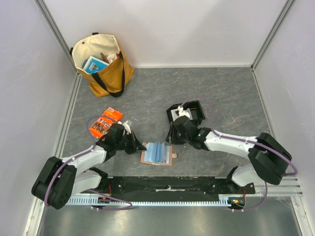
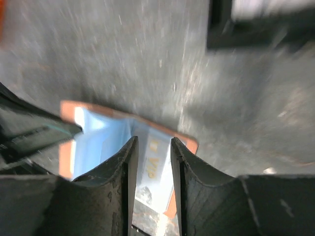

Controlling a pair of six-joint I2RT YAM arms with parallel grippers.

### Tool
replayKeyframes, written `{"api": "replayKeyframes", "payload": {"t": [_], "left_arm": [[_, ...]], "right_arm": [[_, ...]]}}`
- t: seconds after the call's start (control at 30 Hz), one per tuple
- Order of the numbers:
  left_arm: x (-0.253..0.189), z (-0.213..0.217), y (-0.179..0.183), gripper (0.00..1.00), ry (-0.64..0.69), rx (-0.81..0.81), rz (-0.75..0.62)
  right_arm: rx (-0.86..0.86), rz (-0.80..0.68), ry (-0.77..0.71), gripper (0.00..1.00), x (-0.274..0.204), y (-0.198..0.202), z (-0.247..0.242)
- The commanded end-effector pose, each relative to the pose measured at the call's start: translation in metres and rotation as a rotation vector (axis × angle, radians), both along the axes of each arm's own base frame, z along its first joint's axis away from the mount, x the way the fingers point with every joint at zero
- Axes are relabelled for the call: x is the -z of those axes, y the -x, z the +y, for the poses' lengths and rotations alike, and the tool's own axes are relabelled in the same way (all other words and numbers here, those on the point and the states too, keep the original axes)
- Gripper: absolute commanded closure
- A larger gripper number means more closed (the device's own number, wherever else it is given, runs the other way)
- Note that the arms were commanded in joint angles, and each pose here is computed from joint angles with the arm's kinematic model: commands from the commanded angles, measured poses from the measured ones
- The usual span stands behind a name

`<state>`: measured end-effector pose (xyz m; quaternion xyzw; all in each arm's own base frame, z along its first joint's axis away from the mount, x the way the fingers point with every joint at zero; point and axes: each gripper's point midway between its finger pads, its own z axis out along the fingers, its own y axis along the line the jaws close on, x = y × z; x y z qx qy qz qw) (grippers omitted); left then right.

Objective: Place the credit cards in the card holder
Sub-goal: Turn over the card slot in the card holder.

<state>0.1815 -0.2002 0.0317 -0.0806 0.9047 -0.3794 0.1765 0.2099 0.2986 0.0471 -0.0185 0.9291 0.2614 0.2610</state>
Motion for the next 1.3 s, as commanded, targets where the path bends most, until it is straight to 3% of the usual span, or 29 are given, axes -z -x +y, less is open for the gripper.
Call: {"api": "replayKeyframes", "payload": {"t": [0.0, 0.1, 0.3, 0.9, 1.27], "left_arm": [[-0.001, 0.004, -0.002, 0.98, -0.008, -0.045, -0.007], [-0.001, 0.005, -0.004, 0.98, -0.009, -0.056, -0.008], [0.004, 0.007, -0.005, 0.98, -0.017, -0.077, 0.0], [0.017, 0.006, -0.005, 0.98, -0.013, -0.092, 0.029], [0.015, 0.004, -0.005, 0.98, -0.002, -0.089, 0.029]], "right_arm": [[0.104, -0.237, -0.008, 0.54, -0.09, -0.069, -0.028], [0.198, -0.289, 0.053, 0.42, -0.113, -0.113, -0.067], [0.205, -0.183, 0.09, 0.38, -0.085, -0.168, -0.097], [0.071, -0.028, 0.009, 0.34, -0.029, -0.175, -0.062], [0.071, -0.061, -0.045, 0.43, -0.048, -0.177, -0.06]]}}
